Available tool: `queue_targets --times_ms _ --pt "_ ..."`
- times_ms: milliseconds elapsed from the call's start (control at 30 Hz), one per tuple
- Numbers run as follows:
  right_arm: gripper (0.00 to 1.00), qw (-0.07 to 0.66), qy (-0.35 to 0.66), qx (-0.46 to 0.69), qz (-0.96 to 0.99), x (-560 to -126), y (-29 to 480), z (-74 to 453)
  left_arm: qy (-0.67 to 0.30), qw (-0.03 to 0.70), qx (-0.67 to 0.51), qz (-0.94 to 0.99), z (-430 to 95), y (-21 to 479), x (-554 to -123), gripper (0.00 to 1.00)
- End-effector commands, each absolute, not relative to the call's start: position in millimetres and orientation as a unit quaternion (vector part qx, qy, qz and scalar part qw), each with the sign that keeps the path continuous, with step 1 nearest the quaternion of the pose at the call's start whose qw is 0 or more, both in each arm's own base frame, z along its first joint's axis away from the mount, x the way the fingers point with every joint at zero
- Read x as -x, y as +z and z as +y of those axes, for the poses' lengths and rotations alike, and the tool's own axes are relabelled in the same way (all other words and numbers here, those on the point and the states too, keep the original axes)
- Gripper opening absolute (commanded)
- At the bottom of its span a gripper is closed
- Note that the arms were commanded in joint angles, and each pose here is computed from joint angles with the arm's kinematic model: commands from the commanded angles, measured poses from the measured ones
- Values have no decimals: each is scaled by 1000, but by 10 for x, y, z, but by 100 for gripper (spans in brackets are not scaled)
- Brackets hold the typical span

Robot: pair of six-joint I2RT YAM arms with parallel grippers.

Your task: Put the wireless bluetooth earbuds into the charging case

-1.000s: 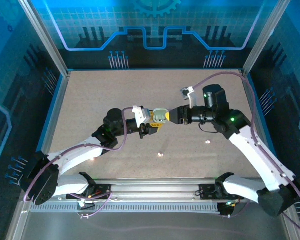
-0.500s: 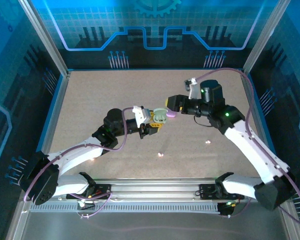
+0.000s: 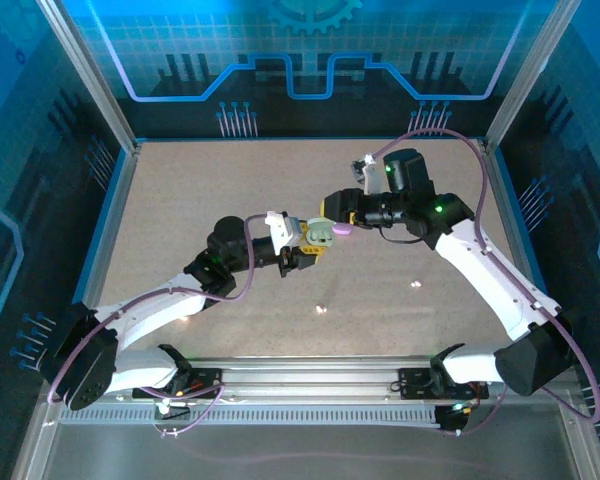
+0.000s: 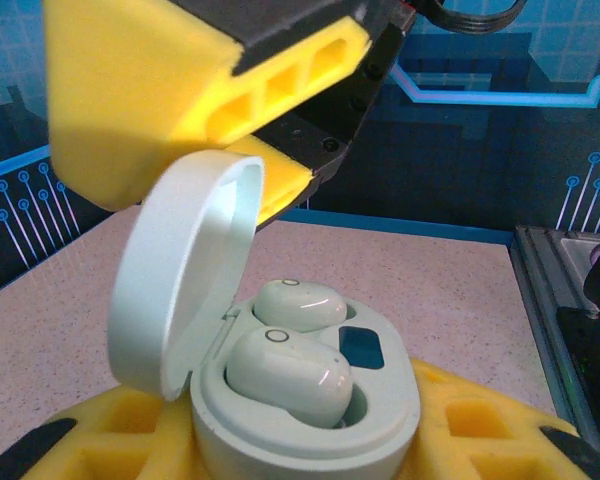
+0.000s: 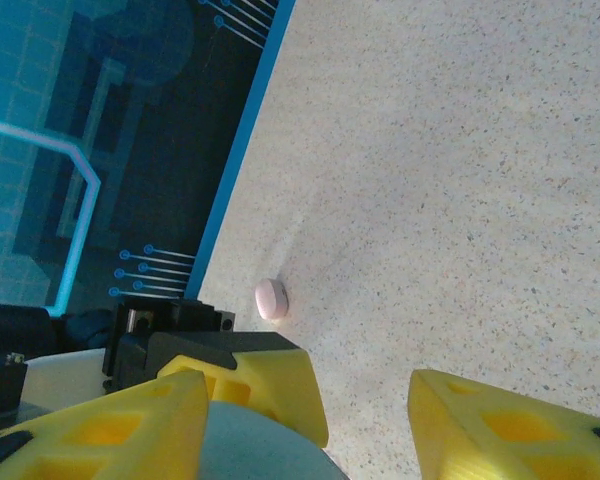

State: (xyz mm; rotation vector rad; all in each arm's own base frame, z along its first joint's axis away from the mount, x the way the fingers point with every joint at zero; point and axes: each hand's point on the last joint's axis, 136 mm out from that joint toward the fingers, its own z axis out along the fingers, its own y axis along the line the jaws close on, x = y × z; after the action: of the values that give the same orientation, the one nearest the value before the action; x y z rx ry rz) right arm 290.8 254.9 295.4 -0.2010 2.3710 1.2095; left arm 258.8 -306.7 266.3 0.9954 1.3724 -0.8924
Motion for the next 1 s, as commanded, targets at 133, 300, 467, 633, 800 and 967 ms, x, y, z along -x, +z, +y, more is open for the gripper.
queue_targets --times_ms 133,300,467,633,800,967 --pt "57 210 443 113 864 -2746 2946 2566 -382 604 -435 548 -3097 2969 -2542 25" --pt "56 204 436 121 868 -2687 2895 2532 -384 605 -433 546 -3107 2988 -2559 25" --pt "56 222 457 114 853 -2634 2966 2408 -388 613 -428 539 -3097 3038 -2547 25" --pt "56 192 562 112 797 -2536 3084 2389 -401 625 -415 526 -3090 3136 -2535 25" --pt "54 123 605 135 775 -2425 3076 2536 -411 629 -410 517 -3103 3195 -2537 25" --pt "48 105 621 158 760 -2351 3122 2651 -411 629 -409 518 -3104 3191 -2534 25"
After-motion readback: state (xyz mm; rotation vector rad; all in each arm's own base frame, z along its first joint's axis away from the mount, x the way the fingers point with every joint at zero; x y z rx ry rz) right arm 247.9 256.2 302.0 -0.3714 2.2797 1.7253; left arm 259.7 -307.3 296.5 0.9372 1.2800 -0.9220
